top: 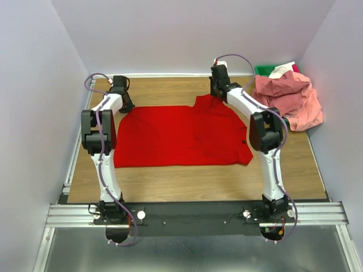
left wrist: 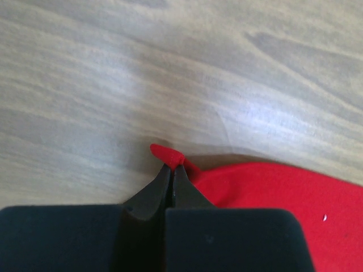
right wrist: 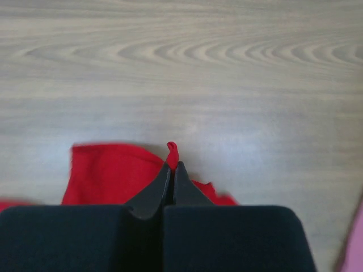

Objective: Fold and stack the t-shirts
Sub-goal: Fold the tshirt

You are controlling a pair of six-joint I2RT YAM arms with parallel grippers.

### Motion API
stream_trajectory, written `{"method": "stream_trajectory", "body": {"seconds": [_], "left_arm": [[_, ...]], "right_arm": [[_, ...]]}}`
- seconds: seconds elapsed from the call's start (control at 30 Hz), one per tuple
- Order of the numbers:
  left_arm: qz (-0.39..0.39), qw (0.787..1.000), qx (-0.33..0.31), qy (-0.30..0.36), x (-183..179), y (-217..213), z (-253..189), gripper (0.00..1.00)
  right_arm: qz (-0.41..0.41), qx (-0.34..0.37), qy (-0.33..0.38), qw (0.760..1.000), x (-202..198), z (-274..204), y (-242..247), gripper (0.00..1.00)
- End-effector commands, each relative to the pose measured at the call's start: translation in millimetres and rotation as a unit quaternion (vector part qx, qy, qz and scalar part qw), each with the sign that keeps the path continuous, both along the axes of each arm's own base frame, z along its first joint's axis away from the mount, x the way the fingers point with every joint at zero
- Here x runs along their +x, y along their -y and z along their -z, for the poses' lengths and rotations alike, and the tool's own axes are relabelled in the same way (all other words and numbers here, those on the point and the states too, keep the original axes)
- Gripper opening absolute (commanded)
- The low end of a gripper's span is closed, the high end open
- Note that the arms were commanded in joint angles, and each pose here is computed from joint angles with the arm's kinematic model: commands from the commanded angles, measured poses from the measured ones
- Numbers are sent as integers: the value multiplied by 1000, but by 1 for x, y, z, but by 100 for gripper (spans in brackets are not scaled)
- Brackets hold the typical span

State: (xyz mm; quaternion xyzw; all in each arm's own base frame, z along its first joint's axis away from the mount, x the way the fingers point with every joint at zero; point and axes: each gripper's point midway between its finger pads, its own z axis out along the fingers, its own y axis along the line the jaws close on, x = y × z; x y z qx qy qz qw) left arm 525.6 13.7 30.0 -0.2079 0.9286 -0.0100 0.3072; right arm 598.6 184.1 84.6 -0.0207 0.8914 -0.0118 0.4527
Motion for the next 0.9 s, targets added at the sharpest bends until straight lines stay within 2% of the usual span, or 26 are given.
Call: {"method": "stream_trajectory", "body": {"seconds": [0.0,0.03,0.1,0.13,0.17,0.37,0.4,0.7,0.87], "left_arm": [[6,1000,3,-4,-16,2,-11,0],[6,1000,3,-4,-18,2,-12,0],[4,1000,6,1,-21,1,-17,0],[3,1000,8,2,-23,1,-19,0],[-2,1000,10,2,-24,-1,-21,0],[-19,999,24,20,-34,-8,-40,0],[-25,999,30,22,-38,-11,-43,0],[-44,997,39,41,-49,-16,-57,0],[-53,996,47,55,-51,-20,-68,0]], "right_arm": [[-36,25,10,999,-37,-35,-15,1],[-42,37,22,998,-38,-51,-18,0],[-41,40,8,998,-54,-40,-14,0],[-39,46,21,998,-60,-57,-11,0],[-38,41,10,998,-71,-47,-9,1],[-45,59,25,997,-104,-69,-2,0],[-43,57,14,997,-113,-60,1,0],[-26,63,32,997,-154,-81,22,0],[-27,69,24,997,-176,-76,29,0]]}}
